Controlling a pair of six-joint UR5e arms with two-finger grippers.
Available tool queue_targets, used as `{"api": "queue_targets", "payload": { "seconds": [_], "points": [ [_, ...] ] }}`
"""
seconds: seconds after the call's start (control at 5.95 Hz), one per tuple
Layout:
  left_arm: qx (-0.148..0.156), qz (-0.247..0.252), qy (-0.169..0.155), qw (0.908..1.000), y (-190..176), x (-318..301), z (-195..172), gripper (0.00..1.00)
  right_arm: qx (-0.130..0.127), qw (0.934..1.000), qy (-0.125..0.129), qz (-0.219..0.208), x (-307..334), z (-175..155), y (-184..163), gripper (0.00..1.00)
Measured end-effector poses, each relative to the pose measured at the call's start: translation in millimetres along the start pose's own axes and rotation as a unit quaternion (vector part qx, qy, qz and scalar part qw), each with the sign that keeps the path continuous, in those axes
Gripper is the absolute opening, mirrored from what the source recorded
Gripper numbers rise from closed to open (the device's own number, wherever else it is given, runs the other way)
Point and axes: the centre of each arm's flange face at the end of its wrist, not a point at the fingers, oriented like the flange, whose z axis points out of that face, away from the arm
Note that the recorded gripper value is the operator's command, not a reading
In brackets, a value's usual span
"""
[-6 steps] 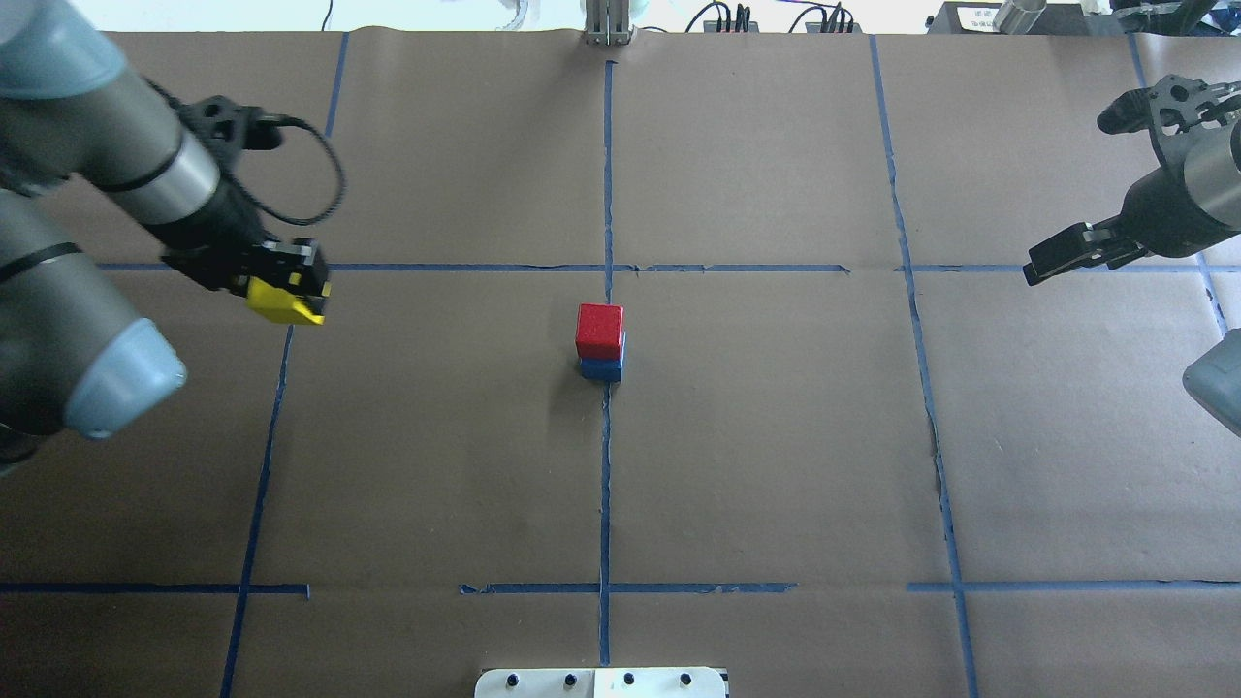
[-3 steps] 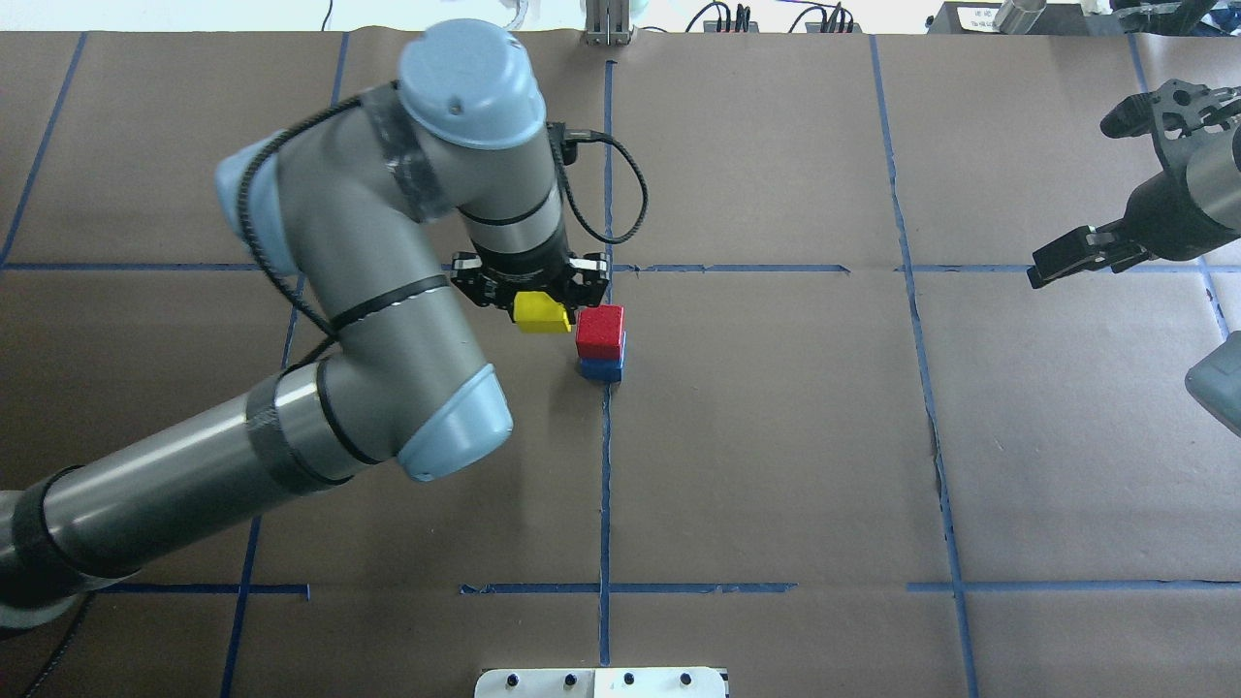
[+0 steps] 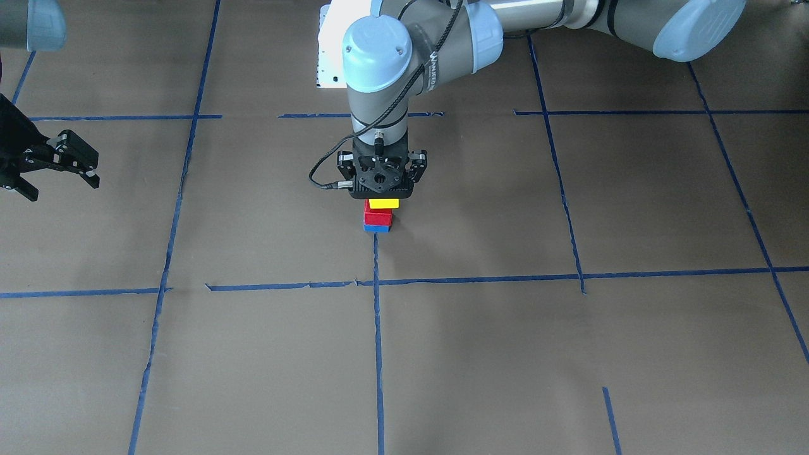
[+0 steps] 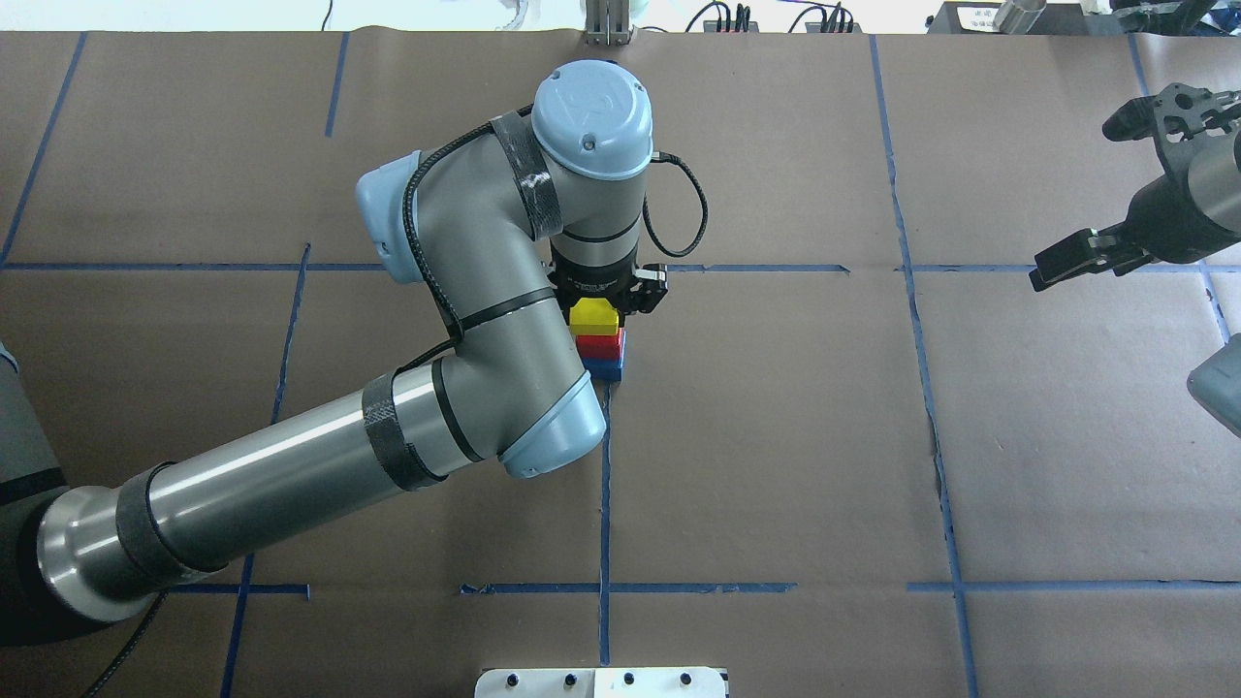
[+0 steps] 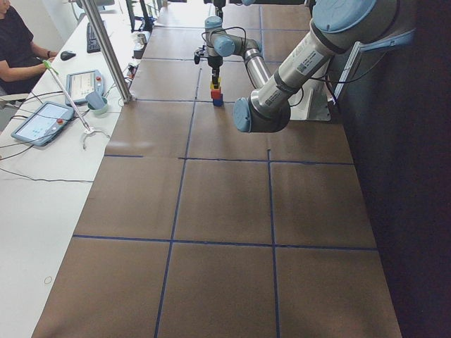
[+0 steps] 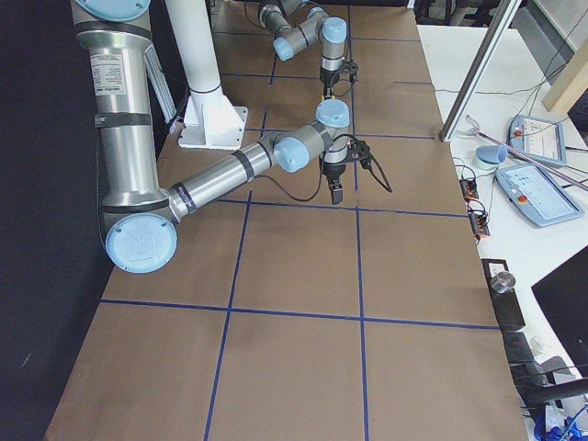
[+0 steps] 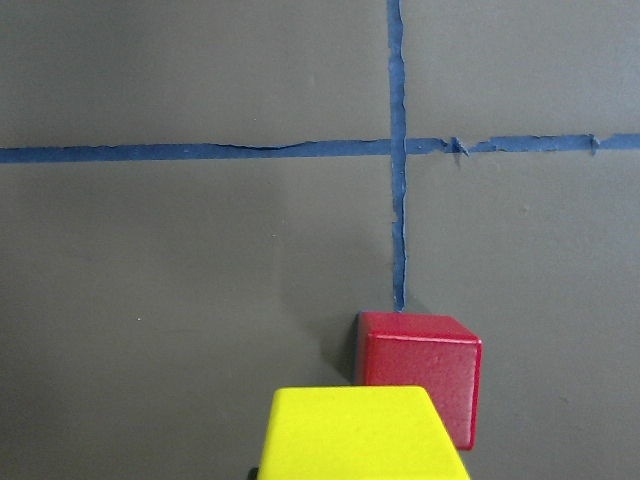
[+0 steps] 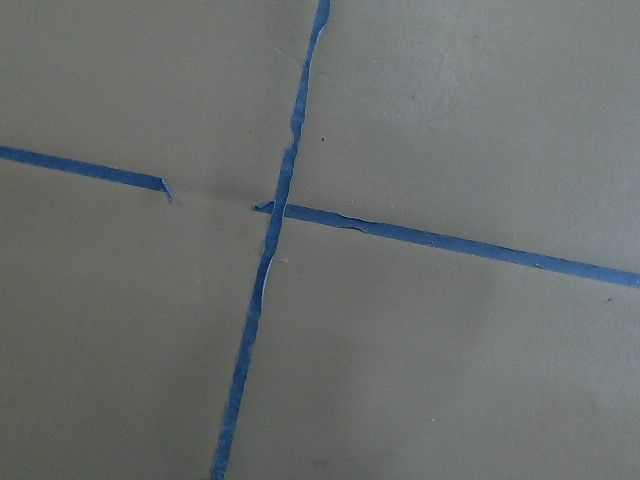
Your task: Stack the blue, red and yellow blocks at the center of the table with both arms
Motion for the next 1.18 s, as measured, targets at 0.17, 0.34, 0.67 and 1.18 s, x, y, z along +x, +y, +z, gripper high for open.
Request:
{"api": "queue_targets", "payload": {
  "seconds": [0.17,0.34,0.67,1.18],
  "points": [
    [0.001,-0.004,0.004,1.0000,0,3,3,0.99,0.000,1.0000,0.000,0.000,0,0,0,1.00],
    [0.002,-0.004,0.008,1.0000,1,3,3,1.00,0.000,1.0000,0.000,-0.001,-1,0,0,1.00],
    [0.005,-0.002,0.016,0.9999,2,2,-2,1.00,0.000,1.0000,0.000,0.000,-1,0,0,1.00],
    [0.038,0.037,0.057,0.9970,20,-137,-67,1.00,0.001,0.9998,-0.014,0.017,26,-14,-8,1.00]
  ]
}}
